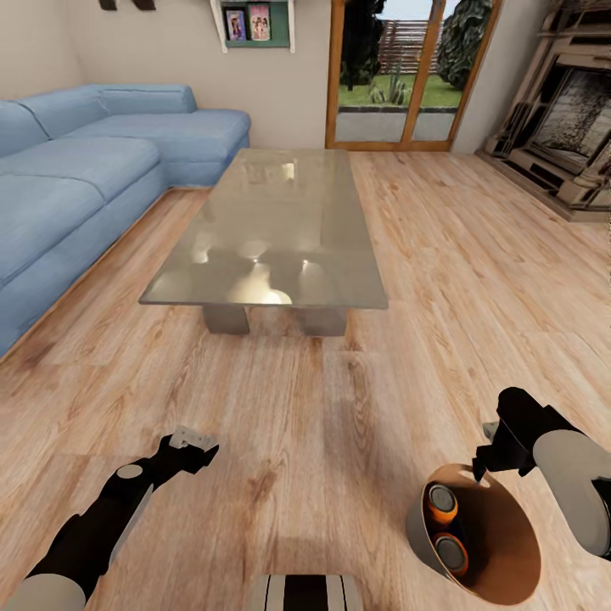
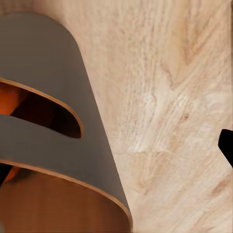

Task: Put the three can of soda from the living room inside the tash can in the kitchen.

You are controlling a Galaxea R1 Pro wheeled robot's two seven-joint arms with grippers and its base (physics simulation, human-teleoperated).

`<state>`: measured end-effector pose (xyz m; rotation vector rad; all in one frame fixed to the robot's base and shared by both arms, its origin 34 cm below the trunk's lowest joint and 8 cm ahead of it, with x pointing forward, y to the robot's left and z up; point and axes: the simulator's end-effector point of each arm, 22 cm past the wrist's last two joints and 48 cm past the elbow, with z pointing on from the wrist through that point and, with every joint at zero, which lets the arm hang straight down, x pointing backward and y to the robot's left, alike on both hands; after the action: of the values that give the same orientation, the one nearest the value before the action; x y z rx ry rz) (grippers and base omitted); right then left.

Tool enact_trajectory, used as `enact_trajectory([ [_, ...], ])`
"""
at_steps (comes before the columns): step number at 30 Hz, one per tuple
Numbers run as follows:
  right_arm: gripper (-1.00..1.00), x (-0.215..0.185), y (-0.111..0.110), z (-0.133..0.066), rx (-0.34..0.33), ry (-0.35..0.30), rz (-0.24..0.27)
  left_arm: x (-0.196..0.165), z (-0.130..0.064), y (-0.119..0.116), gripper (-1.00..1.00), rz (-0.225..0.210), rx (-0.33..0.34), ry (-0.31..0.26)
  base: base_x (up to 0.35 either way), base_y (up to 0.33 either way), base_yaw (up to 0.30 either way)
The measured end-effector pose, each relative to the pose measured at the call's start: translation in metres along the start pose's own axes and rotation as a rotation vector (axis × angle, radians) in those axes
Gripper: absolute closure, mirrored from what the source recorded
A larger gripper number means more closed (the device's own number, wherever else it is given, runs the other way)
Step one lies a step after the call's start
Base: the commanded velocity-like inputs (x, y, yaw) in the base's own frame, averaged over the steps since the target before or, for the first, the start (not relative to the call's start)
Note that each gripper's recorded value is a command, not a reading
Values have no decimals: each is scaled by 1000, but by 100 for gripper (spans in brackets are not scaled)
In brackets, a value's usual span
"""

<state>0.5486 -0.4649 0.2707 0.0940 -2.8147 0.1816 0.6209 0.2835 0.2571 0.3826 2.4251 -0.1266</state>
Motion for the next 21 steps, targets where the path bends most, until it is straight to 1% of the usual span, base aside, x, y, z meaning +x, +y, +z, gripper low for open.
enact_trajectory([
  [21,-100,-2,-8,-45,9,-81,11,-45,-26,9,-100,14,-34,-77,0,0,0],
])
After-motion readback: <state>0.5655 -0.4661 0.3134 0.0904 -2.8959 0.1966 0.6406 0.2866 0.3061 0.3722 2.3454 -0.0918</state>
